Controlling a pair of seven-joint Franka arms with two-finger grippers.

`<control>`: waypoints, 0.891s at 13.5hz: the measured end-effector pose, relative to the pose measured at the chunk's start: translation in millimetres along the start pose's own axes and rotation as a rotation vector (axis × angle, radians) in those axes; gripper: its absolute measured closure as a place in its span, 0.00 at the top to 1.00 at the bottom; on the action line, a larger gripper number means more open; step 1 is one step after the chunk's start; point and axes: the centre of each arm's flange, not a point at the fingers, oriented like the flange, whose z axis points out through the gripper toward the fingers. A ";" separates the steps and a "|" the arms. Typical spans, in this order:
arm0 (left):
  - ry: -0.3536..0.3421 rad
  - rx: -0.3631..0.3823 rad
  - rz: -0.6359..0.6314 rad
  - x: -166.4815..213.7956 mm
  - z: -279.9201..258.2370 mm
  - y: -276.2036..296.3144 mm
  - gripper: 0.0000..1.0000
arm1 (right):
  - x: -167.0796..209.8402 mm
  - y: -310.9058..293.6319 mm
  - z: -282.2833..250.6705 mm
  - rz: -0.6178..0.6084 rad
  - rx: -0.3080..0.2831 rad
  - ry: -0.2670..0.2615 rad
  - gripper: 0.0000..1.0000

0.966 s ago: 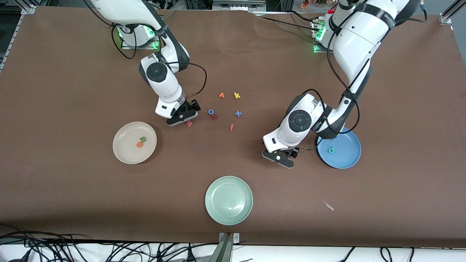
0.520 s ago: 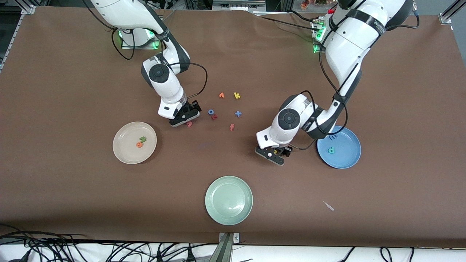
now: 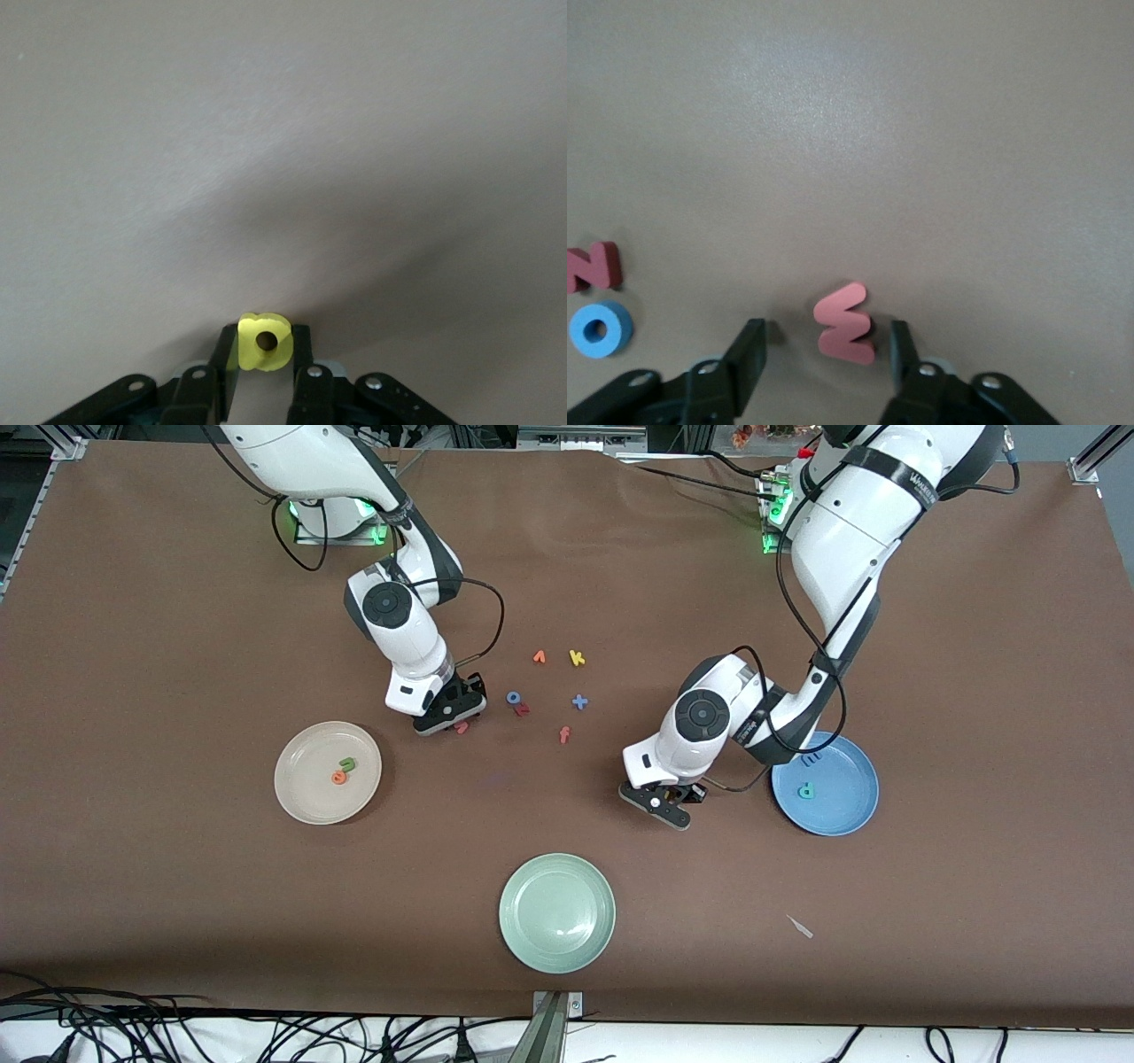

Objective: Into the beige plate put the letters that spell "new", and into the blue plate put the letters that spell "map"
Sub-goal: 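Grasp the yellow d and pink w with the left and right grippers, then place the d on the blue plate and the w on the beige plate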

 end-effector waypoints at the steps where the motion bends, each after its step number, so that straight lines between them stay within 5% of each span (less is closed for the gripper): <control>1: -0.020 0.011 -0.005 0.8 -7.2 -5.7 0.28 | 0.0 0.3 1.0 -0.001 0.000 0.003 0.63; 7: -0.153 0.087 -0.047 -17.8 -94.5 -104.7 0.28 | 4.2 3.2 -5.5 -0.003 -0.002 0.020 0.28; 12: -0.258 0.055 -0.090 -63.6 -72.0 -210.2 0.28 | 10.9 33.0 -11.1 -0.033 -0.036 -0.007 0.28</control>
